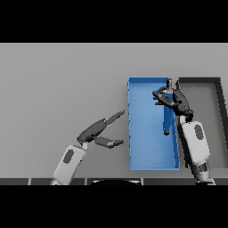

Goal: Pick up the blue pipe and place it into the blue bin.

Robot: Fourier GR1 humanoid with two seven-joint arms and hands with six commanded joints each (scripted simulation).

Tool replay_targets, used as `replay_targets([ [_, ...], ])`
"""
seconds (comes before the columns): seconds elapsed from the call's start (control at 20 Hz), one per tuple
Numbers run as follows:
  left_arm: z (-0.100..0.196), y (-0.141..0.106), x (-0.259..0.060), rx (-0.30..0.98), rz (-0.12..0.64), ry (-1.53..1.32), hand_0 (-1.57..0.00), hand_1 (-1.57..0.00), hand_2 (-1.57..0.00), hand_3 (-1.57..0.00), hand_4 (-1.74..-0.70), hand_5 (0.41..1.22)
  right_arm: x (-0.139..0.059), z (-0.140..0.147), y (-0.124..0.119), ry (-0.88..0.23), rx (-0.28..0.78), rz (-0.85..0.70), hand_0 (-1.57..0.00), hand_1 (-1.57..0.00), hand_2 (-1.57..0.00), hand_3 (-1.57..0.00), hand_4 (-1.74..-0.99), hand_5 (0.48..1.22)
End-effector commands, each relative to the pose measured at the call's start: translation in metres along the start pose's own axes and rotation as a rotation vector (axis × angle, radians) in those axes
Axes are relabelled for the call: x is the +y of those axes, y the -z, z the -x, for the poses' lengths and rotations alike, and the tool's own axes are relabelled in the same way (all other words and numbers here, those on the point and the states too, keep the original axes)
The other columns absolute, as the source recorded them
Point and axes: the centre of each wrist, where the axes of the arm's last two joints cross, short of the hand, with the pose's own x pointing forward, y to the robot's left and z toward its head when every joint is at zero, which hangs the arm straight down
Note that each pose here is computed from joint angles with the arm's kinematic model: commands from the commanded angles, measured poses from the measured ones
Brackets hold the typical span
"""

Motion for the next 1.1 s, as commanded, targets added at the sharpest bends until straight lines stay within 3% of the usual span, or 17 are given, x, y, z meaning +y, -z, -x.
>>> replay_targets([
  [0.0,0.0,0.0,-0.002,0.006,0.001,0.002,0.0,0.0,0.0,0.0,-0.92,0.484,0.005,0.005,0.001,0.003,0.036,0.003,-1.57,-1.57,-1.57,-0.64,-1.641,1.221],
  [0.05,0.0,-0.001,0.0,0.009,-0.005,0.006,0.0,0.0,0.0,0.0,-0.92,0.486,0.003,0.006,0.002,0.014,0.071,0.008,-1.57,-1.57,-1.57,-0.51,-1.661,1.221],
  [0.1,0.001,0.0,0.002,0.018,-0.009,0.007,0.0,0.0,0.0,0.0,-0.92,0.489,0.003,0.008,0.0,0.043,0.108,0.011,-1.57,-1.57,-1.57,-0.41,-1.677,1.171],
  [0.15,0.001,0.001,-0.001,0.012,0.0,0.001,0.0,0.0,0.0,0.0,-0.92,0.491,0.009,0.007,0.002,0.055,0.142,0.012,-1.57,-1.57,-1.52,-0.45,-1.626,1.161],
  [0.3,0.001,0.0,-0.001,0.014,-0.007,0.0,0.0,0.0,0.0,0.0,-0.92,0.493,0.007,0.005,0.0,0.076,0.22,0.041,-0.87,-0.82,-0.79,-0.23,-1.405,1.137],
  [0.4,0.001,0.0,-0.001,0.01,-0.009,-0.007,0.0,0.0,0.0,0.0,-0.93,0.494,0.01,0.004,-0.003,0.022,0.24,0.032,-0.55,-0.52,-0.5,-0.15,-1.339,1.108],
  [0.5,0.005,-0.002,-0.001,0.018,-0.006,-0.004,0.0,0.0,0.0,0.0,-0.92,0.494,0.009,-0.001,-0.007,-0.15,0.225,0.004,-0.35,-0.34,-0.32,-0.09,-1.279,1.01],
  [0.75,0.002,-0.002,0.0,0.007,-0.008,-0.003,0.0,0.0,0.0,0.0,-0.93,0.496,0.015,-0.004,-0.007,-0.371,0.265,-0.055,-0.12,-0.11,-0.11,-0.03,-1.19,0.809],
  [1.05,0.001,-0.002,0.001,0.013,-0.006,-0.006,0.0,0.0,0.0,0.0,-0.93,0.497,0.017,-0.003,-0.006,-0.441,0.278,-0.077,-0.03,-0.03,-0.03,-0.01,-1.099,0.725],
])
